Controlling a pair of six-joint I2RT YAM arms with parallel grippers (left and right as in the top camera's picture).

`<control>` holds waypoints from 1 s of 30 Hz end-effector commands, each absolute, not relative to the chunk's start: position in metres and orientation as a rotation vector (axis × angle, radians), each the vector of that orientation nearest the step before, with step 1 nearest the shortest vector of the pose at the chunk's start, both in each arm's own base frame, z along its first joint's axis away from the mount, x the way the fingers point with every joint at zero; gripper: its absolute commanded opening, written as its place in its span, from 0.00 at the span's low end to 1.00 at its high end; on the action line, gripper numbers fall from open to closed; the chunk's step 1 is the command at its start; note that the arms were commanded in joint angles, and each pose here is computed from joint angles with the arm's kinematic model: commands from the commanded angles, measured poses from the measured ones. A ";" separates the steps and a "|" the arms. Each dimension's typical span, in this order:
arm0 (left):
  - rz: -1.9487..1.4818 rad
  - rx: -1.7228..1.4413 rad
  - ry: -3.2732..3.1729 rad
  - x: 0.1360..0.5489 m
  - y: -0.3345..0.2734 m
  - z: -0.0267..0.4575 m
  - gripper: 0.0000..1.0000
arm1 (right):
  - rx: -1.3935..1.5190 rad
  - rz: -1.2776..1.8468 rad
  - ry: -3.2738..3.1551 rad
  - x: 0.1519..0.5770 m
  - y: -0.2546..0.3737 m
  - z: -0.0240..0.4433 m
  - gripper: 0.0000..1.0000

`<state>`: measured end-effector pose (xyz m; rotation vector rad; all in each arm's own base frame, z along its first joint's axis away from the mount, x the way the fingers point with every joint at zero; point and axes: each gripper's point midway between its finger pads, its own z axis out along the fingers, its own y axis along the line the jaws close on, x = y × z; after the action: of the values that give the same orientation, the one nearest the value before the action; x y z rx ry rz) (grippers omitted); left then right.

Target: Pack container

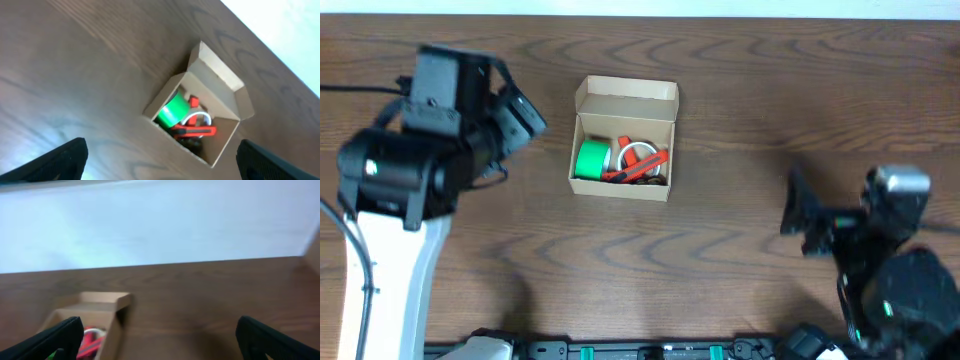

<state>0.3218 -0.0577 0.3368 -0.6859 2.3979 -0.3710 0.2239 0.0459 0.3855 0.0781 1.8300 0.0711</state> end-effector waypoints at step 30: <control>-0.967 -0.863 2.715 0.488 -0.044 0.103 0.05 | 0.423 0.675 2.596 0.453 0.095 0.125 0.01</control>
<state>0.4862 -0.0379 0.1137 -0.8668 2.6946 -0.9144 0.4482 0.0817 0.1297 0.3594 2.5853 0.5319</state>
